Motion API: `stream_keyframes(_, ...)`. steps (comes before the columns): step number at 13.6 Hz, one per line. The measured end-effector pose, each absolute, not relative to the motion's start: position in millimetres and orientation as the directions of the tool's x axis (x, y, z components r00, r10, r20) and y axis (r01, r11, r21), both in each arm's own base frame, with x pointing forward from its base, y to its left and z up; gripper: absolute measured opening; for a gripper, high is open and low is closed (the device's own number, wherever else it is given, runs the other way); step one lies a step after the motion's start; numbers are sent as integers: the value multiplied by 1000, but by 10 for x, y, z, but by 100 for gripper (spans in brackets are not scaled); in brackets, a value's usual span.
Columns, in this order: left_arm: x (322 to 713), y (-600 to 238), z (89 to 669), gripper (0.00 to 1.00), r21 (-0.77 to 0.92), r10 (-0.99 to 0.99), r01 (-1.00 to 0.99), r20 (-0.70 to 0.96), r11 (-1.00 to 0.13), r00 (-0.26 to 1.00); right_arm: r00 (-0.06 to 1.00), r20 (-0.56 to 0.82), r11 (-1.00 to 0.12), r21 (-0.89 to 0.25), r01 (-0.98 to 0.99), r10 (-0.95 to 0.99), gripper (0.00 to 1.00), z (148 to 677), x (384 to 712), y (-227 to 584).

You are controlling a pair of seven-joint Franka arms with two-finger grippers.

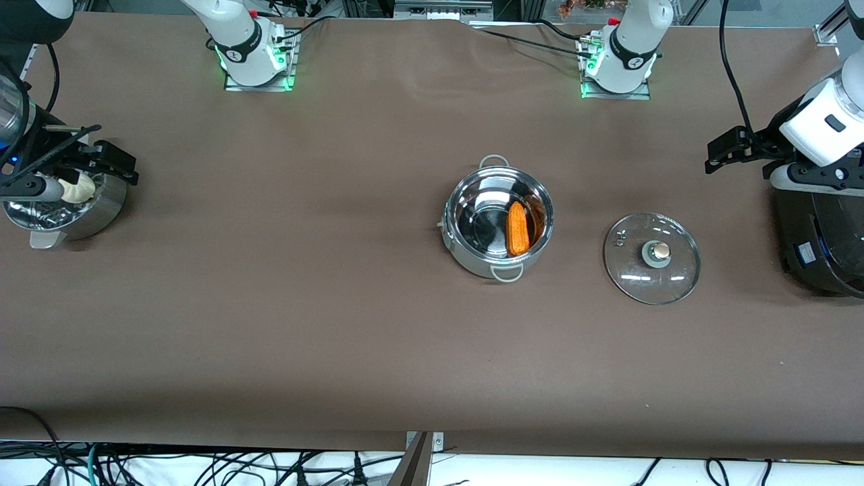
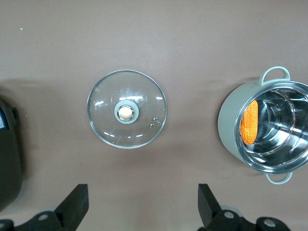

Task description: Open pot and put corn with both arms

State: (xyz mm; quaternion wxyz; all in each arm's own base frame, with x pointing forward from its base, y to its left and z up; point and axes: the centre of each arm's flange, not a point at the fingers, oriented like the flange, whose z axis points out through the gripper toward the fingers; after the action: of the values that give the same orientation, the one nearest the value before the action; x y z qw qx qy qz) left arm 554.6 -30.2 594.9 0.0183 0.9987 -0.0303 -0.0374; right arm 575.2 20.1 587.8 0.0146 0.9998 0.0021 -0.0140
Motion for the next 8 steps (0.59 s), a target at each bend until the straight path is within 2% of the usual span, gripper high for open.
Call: stream_keyframes(8, 5546, -284, 5947, 100, 39, -59, -56, -75, -998, 995, 1000, -24, -1000, 29, 5, 4, 100, 5896, 5753, 207)
